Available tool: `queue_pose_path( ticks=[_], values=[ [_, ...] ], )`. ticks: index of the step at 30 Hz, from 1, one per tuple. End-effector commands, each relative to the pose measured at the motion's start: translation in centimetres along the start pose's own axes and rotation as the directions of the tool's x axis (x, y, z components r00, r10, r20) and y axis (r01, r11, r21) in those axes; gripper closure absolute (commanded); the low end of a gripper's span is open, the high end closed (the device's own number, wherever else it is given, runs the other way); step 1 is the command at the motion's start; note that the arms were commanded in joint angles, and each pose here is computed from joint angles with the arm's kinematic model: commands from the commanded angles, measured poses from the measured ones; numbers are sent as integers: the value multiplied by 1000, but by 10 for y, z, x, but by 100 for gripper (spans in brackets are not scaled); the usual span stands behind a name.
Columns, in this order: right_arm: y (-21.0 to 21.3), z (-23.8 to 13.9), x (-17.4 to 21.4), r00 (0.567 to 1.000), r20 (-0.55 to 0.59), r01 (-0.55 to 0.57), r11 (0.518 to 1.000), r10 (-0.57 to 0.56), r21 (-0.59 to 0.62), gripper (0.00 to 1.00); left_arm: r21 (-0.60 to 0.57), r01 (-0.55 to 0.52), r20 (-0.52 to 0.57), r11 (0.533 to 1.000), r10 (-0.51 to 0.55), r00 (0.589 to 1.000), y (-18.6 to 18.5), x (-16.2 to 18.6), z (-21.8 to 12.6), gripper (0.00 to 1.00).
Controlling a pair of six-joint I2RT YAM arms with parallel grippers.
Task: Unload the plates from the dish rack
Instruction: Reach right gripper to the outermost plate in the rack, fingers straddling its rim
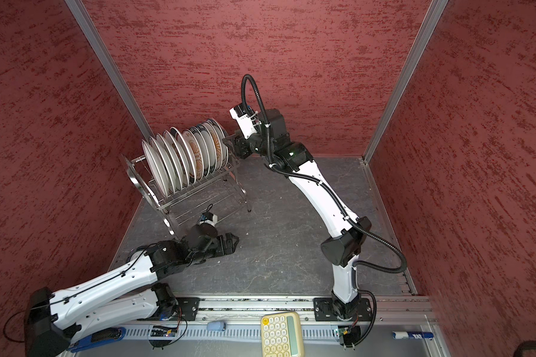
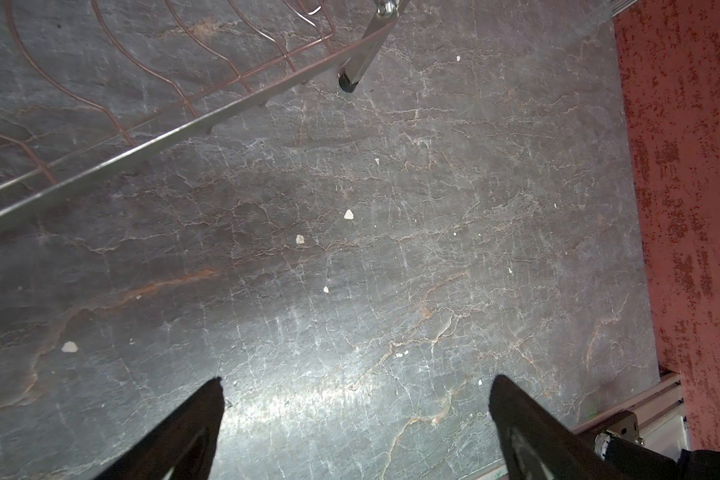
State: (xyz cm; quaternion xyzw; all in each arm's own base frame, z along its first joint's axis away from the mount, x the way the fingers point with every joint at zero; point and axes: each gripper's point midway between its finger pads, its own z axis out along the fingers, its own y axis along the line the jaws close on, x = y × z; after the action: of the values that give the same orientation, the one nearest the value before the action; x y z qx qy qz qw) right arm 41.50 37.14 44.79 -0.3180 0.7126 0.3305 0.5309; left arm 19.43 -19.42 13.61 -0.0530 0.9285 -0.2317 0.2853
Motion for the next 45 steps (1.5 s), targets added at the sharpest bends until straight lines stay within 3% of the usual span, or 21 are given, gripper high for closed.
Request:
queue_pose_path(
  ticks=[1, 13, 45],
  values=[
    [8, 2, -2, 1000, -5, -3, 999, 2, -35, 47, -25, -6, 6, 1000, 6, 1000, 8, 3, 1, 1],
    [-3, 16, 1, 1000, -5, -29, 999, 29, 32, 62, -34, -18, 10, 999, 18, 1000, 11, 3, 1, 1],
    [-9, 28, 40, 979, -86, -175, 977, 187, 125, 78, -19, -20, 56, 1000, 21, 998, 18, 1, -8, 1]
  ],
)
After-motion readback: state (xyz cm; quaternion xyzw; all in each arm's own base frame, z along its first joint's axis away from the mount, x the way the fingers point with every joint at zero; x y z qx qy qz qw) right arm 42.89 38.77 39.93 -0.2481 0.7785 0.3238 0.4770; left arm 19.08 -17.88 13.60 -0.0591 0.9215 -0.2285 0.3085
